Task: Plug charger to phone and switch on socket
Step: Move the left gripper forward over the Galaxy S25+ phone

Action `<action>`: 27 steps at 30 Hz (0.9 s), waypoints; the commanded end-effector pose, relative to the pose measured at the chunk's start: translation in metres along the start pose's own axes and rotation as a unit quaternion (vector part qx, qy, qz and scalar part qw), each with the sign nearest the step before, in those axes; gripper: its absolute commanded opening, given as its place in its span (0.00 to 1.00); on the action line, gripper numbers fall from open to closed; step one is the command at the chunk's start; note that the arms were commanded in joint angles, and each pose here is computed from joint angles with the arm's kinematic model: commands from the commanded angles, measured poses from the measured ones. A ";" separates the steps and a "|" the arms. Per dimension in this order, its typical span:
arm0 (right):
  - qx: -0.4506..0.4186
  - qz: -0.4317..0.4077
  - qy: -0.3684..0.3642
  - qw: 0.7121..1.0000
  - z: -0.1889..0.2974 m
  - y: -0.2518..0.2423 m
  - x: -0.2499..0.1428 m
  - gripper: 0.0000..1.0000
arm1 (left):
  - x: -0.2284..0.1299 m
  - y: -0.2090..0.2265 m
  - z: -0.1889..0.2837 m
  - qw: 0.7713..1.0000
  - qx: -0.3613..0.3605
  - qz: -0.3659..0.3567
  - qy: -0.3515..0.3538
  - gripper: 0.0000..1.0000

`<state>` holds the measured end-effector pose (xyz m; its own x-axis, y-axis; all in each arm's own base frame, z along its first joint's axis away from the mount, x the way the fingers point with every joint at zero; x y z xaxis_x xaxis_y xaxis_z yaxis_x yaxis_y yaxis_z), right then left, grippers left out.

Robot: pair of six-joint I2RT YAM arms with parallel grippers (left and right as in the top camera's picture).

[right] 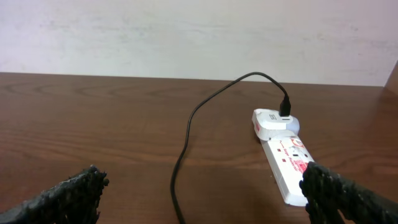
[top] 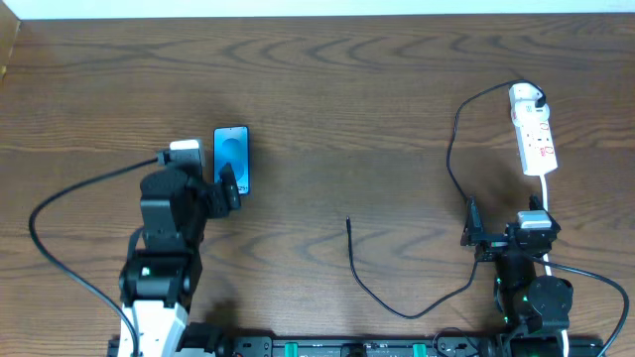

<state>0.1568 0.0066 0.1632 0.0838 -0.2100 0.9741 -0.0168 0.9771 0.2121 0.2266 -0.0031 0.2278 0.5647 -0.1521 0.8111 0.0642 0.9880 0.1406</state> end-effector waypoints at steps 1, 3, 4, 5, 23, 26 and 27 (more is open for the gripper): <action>0.000 -0.003 -0.002 1.000 0.000 0.000 0.000 0.99 | 0.016 0.004 -0.004 1.000 0.006 0.004 0.004 0.91; 0.000 -0.003 -0.002 1.000 0.000 0.000 0.000 0.99 | 0.020 0.004 -0.007 1.000 0.001 0.004 0.010 0.91; 0.000 -0.003 -0.002 1.000 0.000 0.000 0.000 0.99 | 0.022 0.003 -0.009 1.000 -0.004 0.004 0.012 0.91; 0.000 -0.003 -0.002 1.000 0.000 0.000 0.000 0.99 | 0.023 0.002 -0.011 1.000 -0.009 0.004 0.015 0.91; 0.000 -0.003 -0.002 1.000 0.000 0.000 0.000 0.99 | 0.027 0.001 -0.046 0.990 -0.024 0.003 0.139 0.91; 0.000 -0.003 -0.002 1.000 0.000 0.000 0.000 0.99 | 0.026 0.000 -0.053 0.987 -0.027 0.002 0.158 0.91; 0.000 -0.003 -0.002 1.000 0.000 0.000 0.000 0.99 | 0.026 0.000 -0.055 0.986 -0.028 0.002 0.165 0.91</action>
<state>0.1568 0.0066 0.1632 0.0838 -0.2100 0.9741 -0.0168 0.9771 0.2121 0.2775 -0.0062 0.2128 0.7920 -0.1564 0.5902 0.1145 0.9875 0.1081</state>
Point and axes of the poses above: each gripper's point midway between its finger pads, its own z axis back along the fingers, its own y axis along the line the jaws close on, x = y × z, the point moved 9 cm from there along z, back along the fingers, and after that the axes turned 13 degrees about -z, right-handed, at the moved point
